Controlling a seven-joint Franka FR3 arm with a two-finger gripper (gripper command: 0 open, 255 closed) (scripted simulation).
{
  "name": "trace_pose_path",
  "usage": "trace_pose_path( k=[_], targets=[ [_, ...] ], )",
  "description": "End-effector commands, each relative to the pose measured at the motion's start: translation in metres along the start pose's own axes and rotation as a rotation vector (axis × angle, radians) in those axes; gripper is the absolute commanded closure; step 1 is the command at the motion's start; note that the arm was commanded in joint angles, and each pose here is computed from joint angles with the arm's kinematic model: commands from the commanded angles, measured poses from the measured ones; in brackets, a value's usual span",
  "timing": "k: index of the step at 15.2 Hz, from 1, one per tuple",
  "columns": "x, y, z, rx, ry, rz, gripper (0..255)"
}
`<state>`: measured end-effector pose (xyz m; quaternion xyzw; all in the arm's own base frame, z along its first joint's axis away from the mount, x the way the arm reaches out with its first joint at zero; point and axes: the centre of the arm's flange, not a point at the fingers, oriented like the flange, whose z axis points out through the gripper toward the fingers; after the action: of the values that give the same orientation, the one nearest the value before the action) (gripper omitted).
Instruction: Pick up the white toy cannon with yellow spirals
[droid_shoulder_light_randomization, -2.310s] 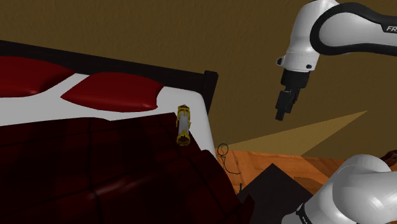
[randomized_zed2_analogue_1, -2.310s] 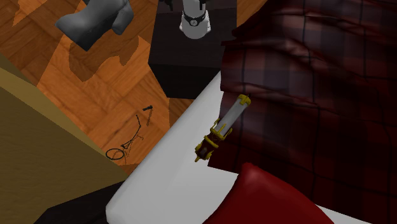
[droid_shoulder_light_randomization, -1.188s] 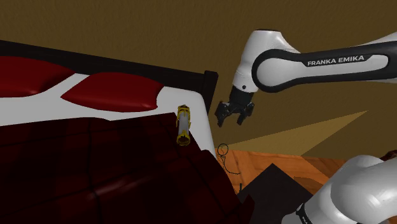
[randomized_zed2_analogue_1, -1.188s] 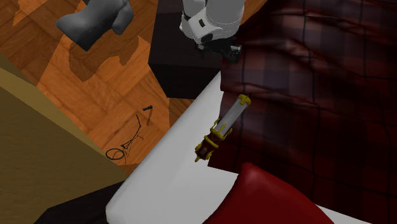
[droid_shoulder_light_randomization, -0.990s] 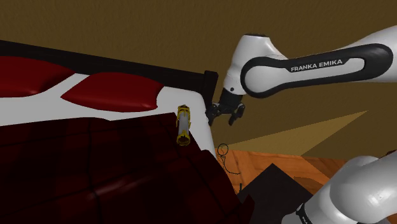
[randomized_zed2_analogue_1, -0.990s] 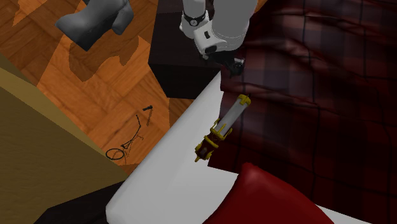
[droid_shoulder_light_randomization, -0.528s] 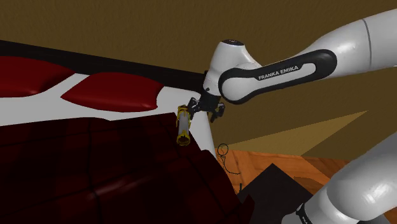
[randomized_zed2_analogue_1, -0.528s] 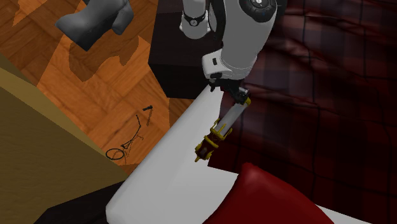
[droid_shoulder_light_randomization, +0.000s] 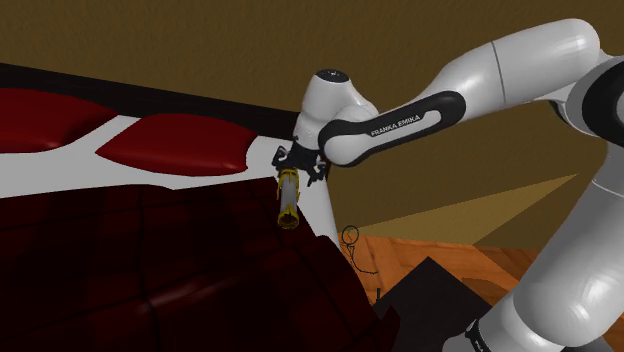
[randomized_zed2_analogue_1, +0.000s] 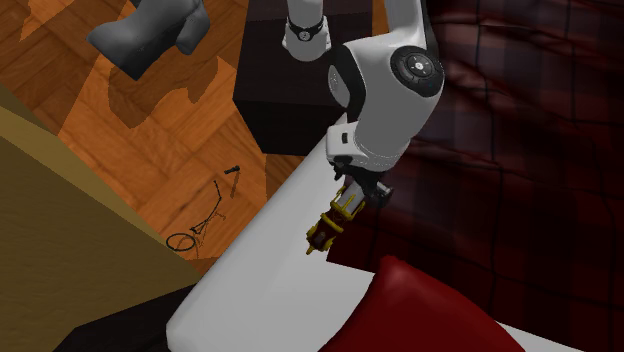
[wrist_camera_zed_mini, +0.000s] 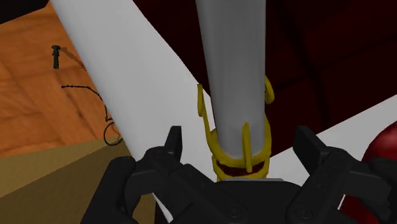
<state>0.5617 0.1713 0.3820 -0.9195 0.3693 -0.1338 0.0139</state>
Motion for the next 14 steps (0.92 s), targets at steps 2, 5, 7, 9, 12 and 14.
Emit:
trace_pose_path(
  k=[2, 5, 7, 9, 12, 14],
  targets=[
    [-0.001, 0.000, 0.015, 0.001, 0.005, 0.009, 0],
    [-0.005, 0.002, 0.031, 0.001, 0.005, 0.009, 0],
    [-0.007, 0.003, 0.039, 0.001, 0.005, 0.009, 0],
    [-0.006, 0.003, 0.038, 0.001, 0.005, 0.009, 255],
    [-0.006, 0.003, 0.039, 0.001, 0.005, 0.009, 255],
    [-0.006, 0.003, 0.039, 0.001, 0.005, 0.009, 255]
  ],
)
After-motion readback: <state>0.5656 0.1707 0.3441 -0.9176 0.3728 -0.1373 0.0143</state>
